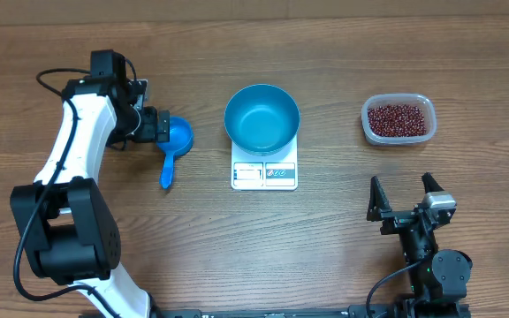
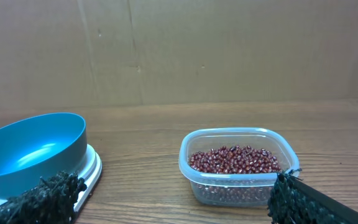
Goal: Scoop item into bowl and weigh 150g on scale
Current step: 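Move the left gripper over the blue scoop's cup, then lower the left gripper and grasp the blue scoop's rim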
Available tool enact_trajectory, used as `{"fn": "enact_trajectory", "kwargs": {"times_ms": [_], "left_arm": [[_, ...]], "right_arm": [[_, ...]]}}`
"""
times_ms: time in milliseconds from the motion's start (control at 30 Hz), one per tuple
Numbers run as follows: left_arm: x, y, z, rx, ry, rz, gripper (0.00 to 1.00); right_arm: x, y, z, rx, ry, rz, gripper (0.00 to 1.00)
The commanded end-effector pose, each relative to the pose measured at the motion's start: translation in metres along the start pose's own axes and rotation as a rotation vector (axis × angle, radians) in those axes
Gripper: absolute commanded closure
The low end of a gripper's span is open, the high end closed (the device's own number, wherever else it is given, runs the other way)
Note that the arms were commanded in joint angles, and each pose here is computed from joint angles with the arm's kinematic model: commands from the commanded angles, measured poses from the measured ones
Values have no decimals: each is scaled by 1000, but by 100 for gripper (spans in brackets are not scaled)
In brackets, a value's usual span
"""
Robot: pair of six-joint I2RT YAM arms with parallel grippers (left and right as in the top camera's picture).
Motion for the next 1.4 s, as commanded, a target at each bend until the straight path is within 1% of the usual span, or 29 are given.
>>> {"fn": "enact_trajectory", "kwargs": {"times_ms": [0, 100, 233, 400, 533, 767, 1167, 1200, 1267, 1367], "left_arm": [[3, -12, 1, -3, 16, 4, 0], [-2, -15, 0, 0, -21, -23, 0], [-4, -15, -6, 4, -115, -39, 0], [-7, -16, -16, 10, -197, -59, 0], [-5, -27, -21, 10, -262, -37, 0], [1, -61, -18, -2, -278, 37, 0], [-9, -58, -18, -9, -280, -2, 0], [-9, -58, -18, -9, -280, -3, 2], [-10, -58, -18, -9, -280, -8, 15], [-11, -58, -19, -9, -281, -13, 23]], "right_arm": [[3, 0, 0, 3, 9, 0, 0], [3, 0, 0, 3, 8, 0, 0], [3, 0, 0, 3, 8, 0, 0], [3, 0, 0, 3, 9, 0, 0], [3, 0, 0, 3, 8, 0, 0], [3, 0, 0, 3, 8, 0, 0], [3, 0, 0, 3, 8, 0, 0], [3, 0, 0, 3, 8, 0, 0], [3, 0, 0, 3, 8, 0, 0], [3, 0, 0, 3, 8, 0, 0]]}}
Point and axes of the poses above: each gripper's point midway between its finger pads, its own y axis back along the fingers, its own z axis along the line the jaws close on, x = y × z, the point moved 4 cm from there along y, back along the fingers, and after that the axes turned 10 degrees about y, right-handed, at the moved point
